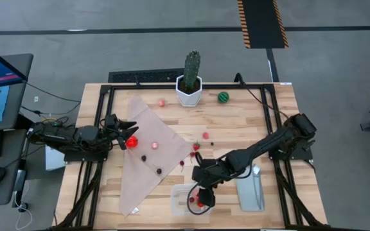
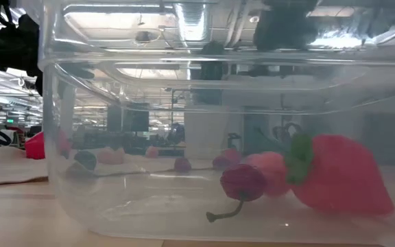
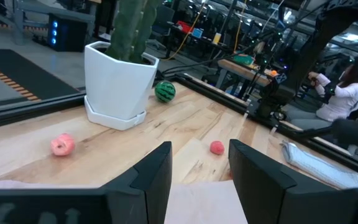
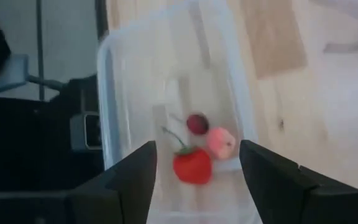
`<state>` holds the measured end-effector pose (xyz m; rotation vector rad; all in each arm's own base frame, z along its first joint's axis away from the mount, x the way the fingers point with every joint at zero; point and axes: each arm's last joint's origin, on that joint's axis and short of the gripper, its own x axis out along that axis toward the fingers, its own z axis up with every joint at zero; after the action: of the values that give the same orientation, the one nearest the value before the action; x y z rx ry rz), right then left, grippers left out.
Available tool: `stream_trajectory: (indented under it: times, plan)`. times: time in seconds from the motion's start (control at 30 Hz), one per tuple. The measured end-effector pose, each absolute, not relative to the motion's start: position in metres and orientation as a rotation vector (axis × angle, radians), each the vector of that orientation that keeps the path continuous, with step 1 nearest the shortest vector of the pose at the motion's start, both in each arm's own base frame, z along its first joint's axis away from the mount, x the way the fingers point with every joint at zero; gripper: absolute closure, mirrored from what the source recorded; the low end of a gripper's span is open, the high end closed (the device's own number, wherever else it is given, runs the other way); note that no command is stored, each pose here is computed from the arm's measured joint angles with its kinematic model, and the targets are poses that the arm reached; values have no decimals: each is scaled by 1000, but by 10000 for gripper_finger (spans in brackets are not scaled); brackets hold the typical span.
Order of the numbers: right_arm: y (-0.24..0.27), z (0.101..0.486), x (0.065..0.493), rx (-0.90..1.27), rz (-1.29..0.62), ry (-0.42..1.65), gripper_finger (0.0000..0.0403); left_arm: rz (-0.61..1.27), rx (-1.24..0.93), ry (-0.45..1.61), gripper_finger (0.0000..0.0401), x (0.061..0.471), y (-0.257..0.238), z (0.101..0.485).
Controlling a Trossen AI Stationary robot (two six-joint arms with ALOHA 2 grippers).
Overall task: Pick and placing Produce into tupperware
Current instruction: Put the bottom left peach into the transparent bin
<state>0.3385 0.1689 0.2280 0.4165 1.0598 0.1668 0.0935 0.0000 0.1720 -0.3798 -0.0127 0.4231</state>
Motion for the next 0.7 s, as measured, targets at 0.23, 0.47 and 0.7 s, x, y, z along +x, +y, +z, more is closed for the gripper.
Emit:
stream_trajectory:
  times: [0.23,0.47,0.7]
  plan:
    - [155,271,311,256,-4,917,148,421,-380,-12,252,93,0,172]
    - [140,302,277,174,-138,787,148,421,-379,-12,252,93,0,172]
    - [122,298,262,151,-208,793,148,421,-379,-12,252,93,0,172]
